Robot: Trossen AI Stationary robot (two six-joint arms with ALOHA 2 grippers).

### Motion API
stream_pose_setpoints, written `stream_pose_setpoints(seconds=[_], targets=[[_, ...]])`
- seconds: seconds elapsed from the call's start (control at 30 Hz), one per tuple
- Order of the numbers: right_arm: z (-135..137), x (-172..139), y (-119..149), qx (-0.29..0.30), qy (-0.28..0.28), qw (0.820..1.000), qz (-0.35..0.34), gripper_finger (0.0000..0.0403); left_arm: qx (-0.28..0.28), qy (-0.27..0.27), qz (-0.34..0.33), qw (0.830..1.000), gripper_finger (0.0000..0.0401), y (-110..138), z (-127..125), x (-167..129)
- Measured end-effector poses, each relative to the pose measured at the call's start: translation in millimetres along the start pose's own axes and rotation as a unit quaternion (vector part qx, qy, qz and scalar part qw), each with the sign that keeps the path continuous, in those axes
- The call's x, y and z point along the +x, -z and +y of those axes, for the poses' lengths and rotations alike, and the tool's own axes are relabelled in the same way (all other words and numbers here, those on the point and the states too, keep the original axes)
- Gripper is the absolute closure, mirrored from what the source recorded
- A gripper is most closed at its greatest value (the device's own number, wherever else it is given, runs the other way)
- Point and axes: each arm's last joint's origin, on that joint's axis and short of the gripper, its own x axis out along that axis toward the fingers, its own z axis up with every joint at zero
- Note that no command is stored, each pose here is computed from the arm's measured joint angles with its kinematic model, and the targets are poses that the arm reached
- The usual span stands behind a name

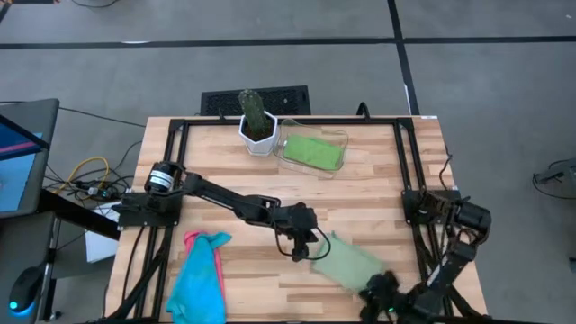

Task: Fold microfiber towels
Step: Put the folded light green towel into the transparent bin

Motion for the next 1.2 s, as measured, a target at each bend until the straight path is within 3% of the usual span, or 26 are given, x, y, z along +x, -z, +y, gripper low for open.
stream_pose_setpoints(seconds=[0.13,0.27,0.43,0.57,0.87,0.97,1.13,1.2], targets=[[-29.7,-25.9,-20.3,-0.074,0.12,0.99,0.0,0.0346,-0.005,-0.002,-0.004,1.0,0.0401,-7.9,-4.4,-16.0],[-44.0,-51.0,-50.3,-0.114,0.176,0.977,-0.027,0.0354,-0.012,-0.022,-0.046,0.999,0.0401,-24.3,-10.6,-41.8],[-46.5,-83.6,-82.1,-0.084,0.126,0.988,-0.003,0.0348,-0.029,-0.015,-0.092,0.995,0.0401,-39.6,-19.7,-67.6],[-53.1,-105.5,-99.9,-0.017,0.109,0.992,0.068,0.0322,-0.052,-0.007,-0.087,0.995,0.0379,-38.3,-23.8,-68.9],[-51.3,-93.3,-94.0,0.059,0.203,0.964,0.163,0.0192,-0.143,-0.016,-0.036,0.989,0.0238,-13.3,-15.1,-26.8],[-51.9,-87.4,-87.6,0.091,0.238,0.956,0.145,0.0149,-0.17,-0.002,-0.046,0.984,0.0198,-6.7,-10.7,-5.7],[-56.0,-88.7,-88.0,0.129,0.261,0.95,0.115,0.0122,-0.207,0.048,-0.067,0.975,0.0164,-4.2,-0.6,18.1],[-59.3,-87.2,-91.9,0.136,0.265,0.948,0.111,0.0121,-0.221,0.046,-0.061,0.972,0.0159,-2.2,3.9,21.7]])
